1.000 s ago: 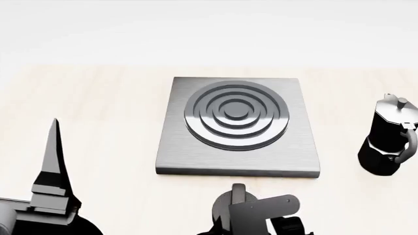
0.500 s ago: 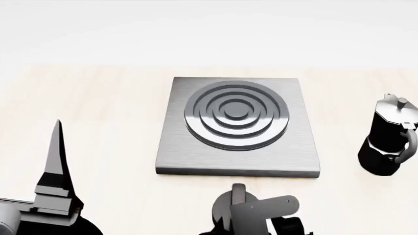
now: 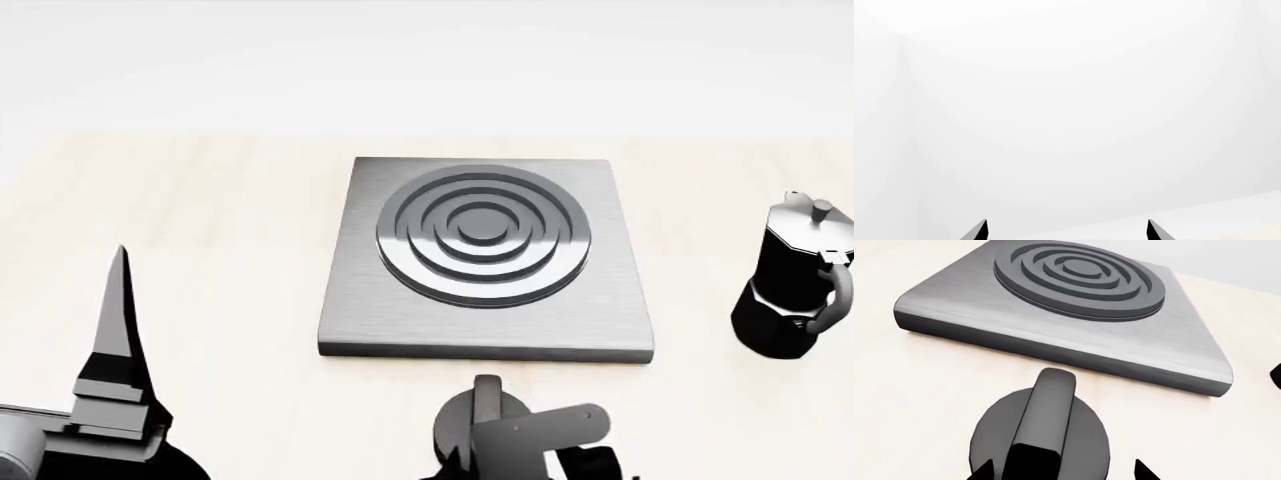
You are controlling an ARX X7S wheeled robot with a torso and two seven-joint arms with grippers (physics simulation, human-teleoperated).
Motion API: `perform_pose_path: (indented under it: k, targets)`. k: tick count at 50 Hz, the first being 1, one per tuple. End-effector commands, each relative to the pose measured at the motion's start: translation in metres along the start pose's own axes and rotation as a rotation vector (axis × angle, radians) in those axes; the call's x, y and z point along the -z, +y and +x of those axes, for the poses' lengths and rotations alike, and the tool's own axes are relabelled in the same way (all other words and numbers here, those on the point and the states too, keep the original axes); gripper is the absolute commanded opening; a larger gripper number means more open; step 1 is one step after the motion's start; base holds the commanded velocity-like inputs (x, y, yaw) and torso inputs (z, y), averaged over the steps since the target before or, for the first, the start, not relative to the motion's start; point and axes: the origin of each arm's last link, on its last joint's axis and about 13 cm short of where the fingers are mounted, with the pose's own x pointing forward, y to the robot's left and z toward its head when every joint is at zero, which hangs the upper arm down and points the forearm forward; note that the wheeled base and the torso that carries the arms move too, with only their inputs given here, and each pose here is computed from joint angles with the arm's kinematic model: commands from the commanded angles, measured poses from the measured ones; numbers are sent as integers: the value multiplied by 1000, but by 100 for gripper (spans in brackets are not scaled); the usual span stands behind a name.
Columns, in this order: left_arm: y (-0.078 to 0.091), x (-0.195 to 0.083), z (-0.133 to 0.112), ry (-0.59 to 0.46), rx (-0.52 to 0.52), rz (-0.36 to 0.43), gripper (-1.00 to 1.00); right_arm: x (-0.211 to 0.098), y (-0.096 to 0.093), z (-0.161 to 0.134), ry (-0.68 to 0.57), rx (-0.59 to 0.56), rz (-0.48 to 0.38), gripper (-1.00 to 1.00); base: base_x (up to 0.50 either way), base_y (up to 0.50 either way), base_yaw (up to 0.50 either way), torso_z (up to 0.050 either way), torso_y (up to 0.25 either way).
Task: Turn on the stove.
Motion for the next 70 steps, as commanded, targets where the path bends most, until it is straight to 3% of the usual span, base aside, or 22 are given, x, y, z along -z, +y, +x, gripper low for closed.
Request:
perform_pose_path:
  k: [1,32,70]
  targets:
    - [0,0,0,-1,-2,0,100,1,-4,-1,18,51,-8,100,0,0,0,0,0]
    - [2,-2,0,-6,-10,-4,100,-7,-22,-11,-33,260,33,100,0,0,0,0,0]
    - [2,-2,0,-8,-11,-1,100,-38,-34,-42,-186,313,24,100,0,0,0,0,0]
